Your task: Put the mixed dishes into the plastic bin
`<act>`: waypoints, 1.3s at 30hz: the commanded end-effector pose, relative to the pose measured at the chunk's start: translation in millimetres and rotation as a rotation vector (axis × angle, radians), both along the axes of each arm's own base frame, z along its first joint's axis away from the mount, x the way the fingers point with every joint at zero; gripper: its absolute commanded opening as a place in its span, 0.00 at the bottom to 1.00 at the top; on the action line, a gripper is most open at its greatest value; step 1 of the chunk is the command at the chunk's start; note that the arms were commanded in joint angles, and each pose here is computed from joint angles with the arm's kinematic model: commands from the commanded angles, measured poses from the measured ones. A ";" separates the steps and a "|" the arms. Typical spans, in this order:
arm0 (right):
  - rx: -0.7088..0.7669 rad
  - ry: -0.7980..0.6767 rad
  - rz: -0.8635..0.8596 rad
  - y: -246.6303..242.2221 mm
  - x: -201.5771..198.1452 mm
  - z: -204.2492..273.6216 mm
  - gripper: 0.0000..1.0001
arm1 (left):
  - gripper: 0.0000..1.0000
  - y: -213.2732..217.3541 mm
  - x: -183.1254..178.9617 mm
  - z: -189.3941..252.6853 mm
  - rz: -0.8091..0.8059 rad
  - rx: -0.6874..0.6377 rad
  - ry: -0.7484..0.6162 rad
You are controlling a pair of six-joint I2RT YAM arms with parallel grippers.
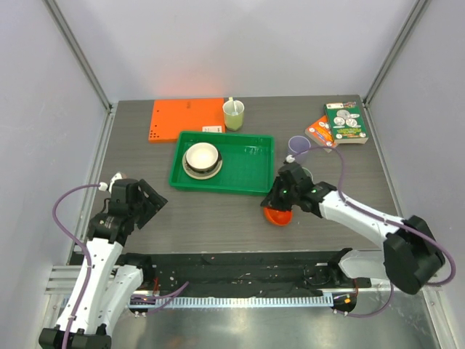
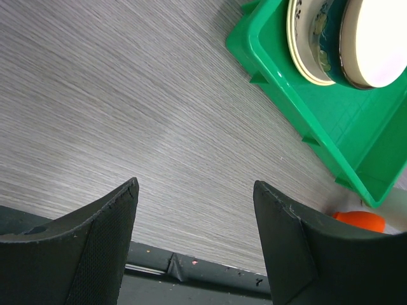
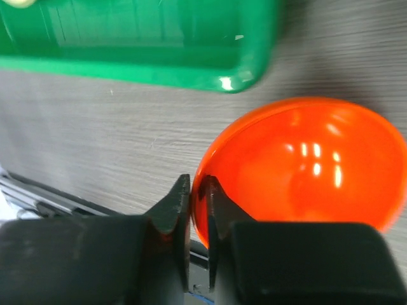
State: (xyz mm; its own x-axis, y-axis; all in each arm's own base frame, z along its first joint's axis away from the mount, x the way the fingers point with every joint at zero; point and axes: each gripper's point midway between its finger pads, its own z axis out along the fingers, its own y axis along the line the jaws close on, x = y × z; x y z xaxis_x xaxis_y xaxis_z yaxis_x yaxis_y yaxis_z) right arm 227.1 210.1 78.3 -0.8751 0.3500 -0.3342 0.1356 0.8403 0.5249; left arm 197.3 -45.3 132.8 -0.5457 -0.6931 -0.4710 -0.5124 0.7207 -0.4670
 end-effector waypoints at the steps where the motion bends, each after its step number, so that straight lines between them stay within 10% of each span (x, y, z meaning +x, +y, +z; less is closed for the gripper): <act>1: -0.160 0.190 0.033 -3.3 -40.9 -52.5 0.20 | 0.73 3.0 7.4 12.7 0.006 0.012 -0.042; 12: -0.118 0.159 0.066 18.1 -43.9 -40.6 0.48 | 0.73 3.9 5.5 13.6 0.013 0.012 -0.047; 29: -0.301 -0.099 0.047 -23.8 -9.9 50.9 0.61 | 0.73 3.4 5.7 12.5 0.010 0.011 -0.046; 39: -0.364 0.073 -0.059 -103.3 -24.0 3.4 0.60 | 0.73 3.7 5.4 12.6 0.010 0.012 -0.051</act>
State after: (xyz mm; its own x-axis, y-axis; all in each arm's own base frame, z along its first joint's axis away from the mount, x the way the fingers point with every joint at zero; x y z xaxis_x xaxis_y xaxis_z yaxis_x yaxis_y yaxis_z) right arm 221.0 133.2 94.3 -0.8628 0.2843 -0.4180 0.2031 0.9522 0.2284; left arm 196.7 -44.8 133.3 -0.5448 -0.6914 -0.4745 -0.5109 0.7224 -0.4660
